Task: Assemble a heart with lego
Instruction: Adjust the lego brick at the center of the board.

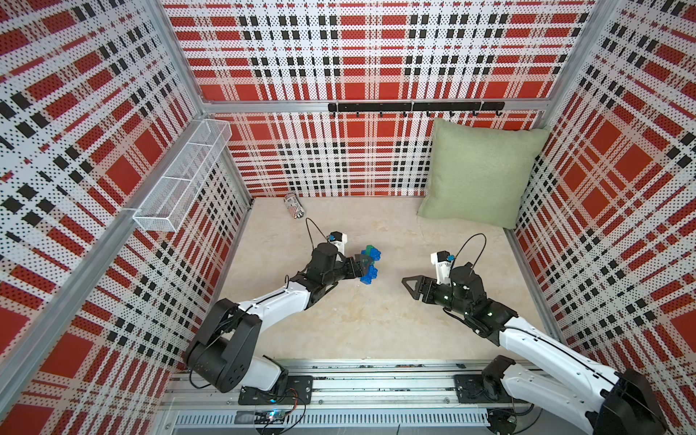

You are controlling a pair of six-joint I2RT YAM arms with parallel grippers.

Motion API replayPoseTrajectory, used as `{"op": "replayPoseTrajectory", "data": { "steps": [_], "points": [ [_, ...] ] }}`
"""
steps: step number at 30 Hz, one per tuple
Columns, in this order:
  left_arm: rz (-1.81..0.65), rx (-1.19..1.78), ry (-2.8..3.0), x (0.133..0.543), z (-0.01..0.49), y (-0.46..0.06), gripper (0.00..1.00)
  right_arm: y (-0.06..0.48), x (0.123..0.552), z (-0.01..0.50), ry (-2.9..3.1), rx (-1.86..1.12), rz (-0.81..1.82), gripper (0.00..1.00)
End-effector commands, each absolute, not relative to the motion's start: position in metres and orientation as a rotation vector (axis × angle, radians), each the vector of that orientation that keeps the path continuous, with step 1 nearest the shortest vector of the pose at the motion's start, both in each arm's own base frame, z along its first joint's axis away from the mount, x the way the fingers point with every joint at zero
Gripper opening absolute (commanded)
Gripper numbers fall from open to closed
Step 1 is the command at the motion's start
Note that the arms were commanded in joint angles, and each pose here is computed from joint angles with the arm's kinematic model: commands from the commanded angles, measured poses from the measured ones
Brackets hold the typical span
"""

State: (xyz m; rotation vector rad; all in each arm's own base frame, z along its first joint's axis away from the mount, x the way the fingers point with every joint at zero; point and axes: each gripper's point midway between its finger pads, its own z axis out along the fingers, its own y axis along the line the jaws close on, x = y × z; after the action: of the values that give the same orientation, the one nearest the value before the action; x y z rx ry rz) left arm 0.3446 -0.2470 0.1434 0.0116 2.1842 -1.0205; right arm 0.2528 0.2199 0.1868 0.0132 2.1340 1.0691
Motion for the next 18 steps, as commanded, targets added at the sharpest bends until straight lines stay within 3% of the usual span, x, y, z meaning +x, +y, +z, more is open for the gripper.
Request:
{"op": "replayPoseTrajectory", "data": {
  "steps": [1,5,7,15,18],
  "points": [
    [-1.298,0.064,2.063,0.338,0.185,-0.276,0.58,0.224,0.254,0.209,2.023,-0.061,1.112,0.8],
    [-1.193,0.052,2.114,0.347,0.17,-0.27,0.57,0.221,0.259,0.207,2.025,-0.041,1.076,0.92],
    [-0.982,0.068,2.192,0.357,0.151,-0.26,0.58,0.218,0.264,0.203,2.05,-0.017,1.031,0.99],
    [-0.407,0.199,2.33,0.38,0.109,-0.254,0.59,0.214,0.271,0.187,2.108,-0.001,0.952,1.0],
    [-0.346,0.296,2.361,0.378,0.092,-0.269,0.6,0.207,0.272,0.18,2.131,0.021,0.904,1.0]
  ]
}}
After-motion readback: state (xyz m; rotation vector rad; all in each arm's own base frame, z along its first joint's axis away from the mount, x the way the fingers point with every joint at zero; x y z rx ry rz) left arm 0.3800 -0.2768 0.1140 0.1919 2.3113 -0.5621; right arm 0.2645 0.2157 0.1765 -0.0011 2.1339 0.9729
